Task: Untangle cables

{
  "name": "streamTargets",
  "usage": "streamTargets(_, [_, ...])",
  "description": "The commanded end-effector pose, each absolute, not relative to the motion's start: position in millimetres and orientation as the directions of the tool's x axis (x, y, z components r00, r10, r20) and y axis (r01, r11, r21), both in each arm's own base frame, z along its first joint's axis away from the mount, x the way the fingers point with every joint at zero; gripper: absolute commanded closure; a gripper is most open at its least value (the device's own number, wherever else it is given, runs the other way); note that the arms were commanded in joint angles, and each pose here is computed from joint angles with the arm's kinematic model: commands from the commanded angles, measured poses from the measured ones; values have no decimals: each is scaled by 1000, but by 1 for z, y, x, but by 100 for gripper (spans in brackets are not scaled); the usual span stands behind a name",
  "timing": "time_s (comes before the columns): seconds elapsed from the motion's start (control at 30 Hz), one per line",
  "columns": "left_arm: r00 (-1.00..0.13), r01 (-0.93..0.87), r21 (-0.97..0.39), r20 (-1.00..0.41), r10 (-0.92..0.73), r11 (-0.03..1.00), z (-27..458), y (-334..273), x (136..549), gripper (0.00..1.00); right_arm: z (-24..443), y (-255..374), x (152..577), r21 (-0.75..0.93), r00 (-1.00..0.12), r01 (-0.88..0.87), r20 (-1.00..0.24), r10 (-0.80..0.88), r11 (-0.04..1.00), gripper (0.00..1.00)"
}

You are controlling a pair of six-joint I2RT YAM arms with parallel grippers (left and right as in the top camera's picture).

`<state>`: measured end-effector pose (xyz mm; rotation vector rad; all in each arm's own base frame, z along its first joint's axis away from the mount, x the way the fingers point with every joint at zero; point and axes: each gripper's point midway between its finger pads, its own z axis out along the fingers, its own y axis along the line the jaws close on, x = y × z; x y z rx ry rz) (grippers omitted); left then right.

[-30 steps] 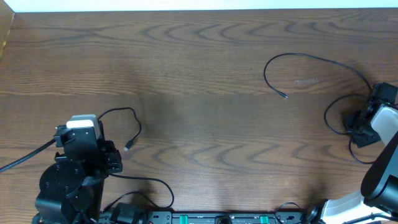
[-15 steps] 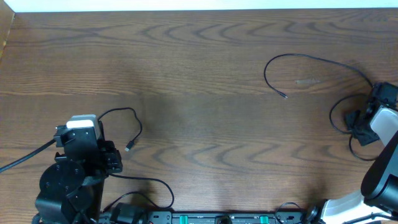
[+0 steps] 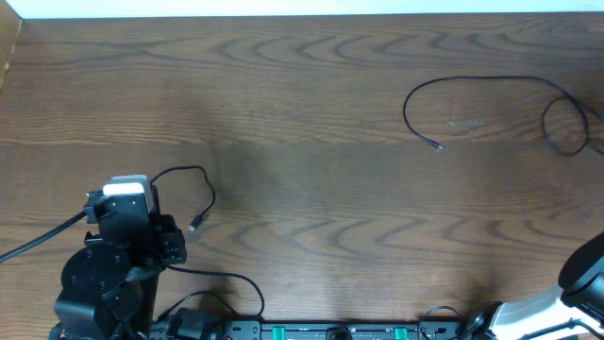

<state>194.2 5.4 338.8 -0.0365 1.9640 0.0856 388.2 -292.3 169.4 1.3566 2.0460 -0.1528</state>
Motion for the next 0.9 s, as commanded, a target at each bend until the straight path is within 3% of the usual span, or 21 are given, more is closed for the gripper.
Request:
streamTargets(0.0, [-381,-75,26,-925,-4,997,339,6,194,93,233,-329,385,256,-189,841,-686,703,477,99])
streamTargets(0.13, [-386,-75,28,-922,-3,997,338,6,194,93,279,-364,366,289,-88,855,-736,671,430,99])
streamTargets(0.23, [-390,-75,30,-921,-2,997,337,6,193,92,279,-369,357,310,-82,853,-715,694,420,99])
streamTargets(0.27, [-390,-75,30,-921,-2,997,337,6,193,92,273,-366,357,320,-89,850,-697,712,419,95])
streamTargets(0.4, [-390,-75,29,-921,-2,997,337,6,193,93,240,-344,363,377,-114,839,-583,804,392,33])
streamTargets(0.57, [-390,-75,30,-921,-2,997,337,6,193,92,187,-304,375,356,-224,842,-453,863,406,2])
streamTargets(0.87, [-390,-75,29,-921,-2,997,337,6,193,93,81,-230,356,249,-280,907,-243,929,339,1])
